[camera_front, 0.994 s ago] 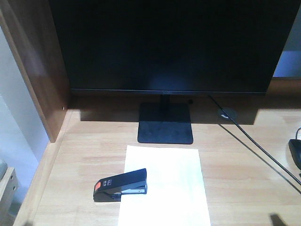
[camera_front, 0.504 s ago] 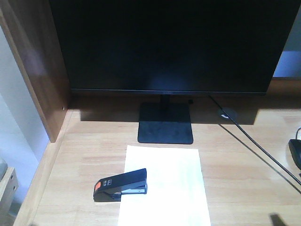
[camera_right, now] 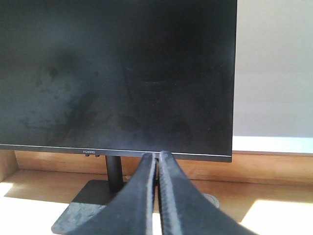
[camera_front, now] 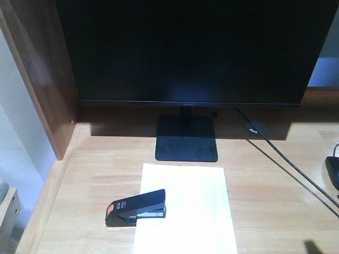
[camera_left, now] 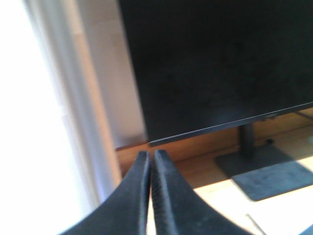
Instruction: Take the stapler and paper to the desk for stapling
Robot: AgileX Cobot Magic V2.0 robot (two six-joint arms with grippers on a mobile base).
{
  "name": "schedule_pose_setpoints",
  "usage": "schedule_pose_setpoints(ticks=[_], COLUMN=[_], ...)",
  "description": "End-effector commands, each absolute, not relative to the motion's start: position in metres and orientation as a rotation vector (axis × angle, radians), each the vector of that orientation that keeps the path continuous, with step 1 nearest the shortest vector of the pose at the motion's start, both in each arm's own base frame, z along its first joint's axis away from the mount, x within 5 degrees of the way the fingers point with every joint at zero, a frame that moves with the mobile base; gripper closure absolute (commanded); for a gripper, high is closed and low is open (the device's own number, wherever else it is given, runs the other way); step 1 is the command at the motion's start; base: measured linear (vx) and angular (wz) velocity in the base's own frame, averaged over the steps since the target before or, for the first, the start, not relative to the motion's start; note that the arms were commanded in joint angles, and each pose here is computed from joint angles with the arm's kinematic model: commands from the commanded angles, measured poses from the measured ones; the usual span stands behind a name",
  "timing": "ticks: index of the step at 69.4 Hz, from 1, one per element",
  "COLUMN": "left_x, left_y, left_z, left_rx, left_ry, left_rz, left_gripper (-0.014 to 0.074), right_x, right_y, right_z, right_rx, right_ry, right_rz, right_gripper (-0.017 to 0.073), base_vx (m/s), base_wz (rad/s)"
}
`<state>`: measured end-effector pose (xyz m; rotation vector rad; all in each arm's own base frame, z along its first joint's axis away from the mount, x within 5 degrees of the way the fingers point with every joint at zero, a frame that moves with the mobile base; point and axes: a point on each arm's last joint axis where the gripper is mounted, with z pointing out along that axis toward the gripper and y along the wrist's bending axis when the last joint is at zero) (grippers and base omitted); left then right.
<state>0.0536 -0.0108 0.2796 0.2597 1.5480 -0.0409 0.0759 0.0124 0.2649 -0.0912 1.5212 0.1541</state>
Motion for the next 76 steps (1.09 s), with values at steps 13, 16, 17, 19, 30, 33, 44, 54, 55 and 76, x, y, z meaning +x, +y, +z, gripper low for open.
schedule_pose_setpoints(ticks=[13,16,17,19,30,33,44,54,55,76], left_x=[0.043,0.044,0.044,0.045,0.051,0.053,0.056,0.056,0.056,0.056], left_y=[-0.006,-0.006,-0.006,-0.006,-0.005,-0.005,-0.005,-0.005,-0.005,-0.004], left_z=[0.262,0.255,0.253,0.246,0.220,0.213,0.196,0.197,0.197,0.197], left_rx=[0.125,0.109,0.105,0.101,0.090,0.088,0.085,0.084,0.083,0.083], left_ry=[1.532,1.523,1.520,1.522,1.530,1.535,1.562,1.557,1.554,1.548], left_rz=[-0.043,-0.044,-0.047,-0.046,-0.039,-0.037,-0.034,-0.034,-0.033,-0.032], left_gripper=[0.0600,0.0600,0.0600,0.0600,0.0600,0.0600,0.0600,0.0600,0.0600,0.0600], right_x=[0.076,0.076,0.076,0.076,0.076,0.076,0.076,0.076,0.076,0.076], right_y=[0.014,0.014,0.014,0.014,0.014,0.014,0.014,0.014,0.014,0.014], right_z=[0.275,0.275,0.275,0.275,0.275,0.275,0.275,0.275,0.275,0.275], right_rx=[-0.111,-0.111,-0.111,-0.111,-0.111,-0.111,-0.111,-0.111,-0.111,-0.111], right_ry=[1.489,1.489,1.489,1.489,1.489,1.489,1.489,1.489,1.489,1.489], right_rz=[0.169,0.169,0.169,0.169,0.169,0.169,0.169,0.169,0.169,0.169], right_gripper=[0.0568,0.0568,0.0568,0.0568,0.0568,0.0568,0.0568,0.0568,0.0568,0.0568], base_vx=[0.00,0.00,0.00,0.00,0.00,0.00,0.00,0.00,0.00,0.00], base_wz=[0.00,0.00,0.00,0.00,0.00,0.00,0.00,0.00,0.00,0.00])
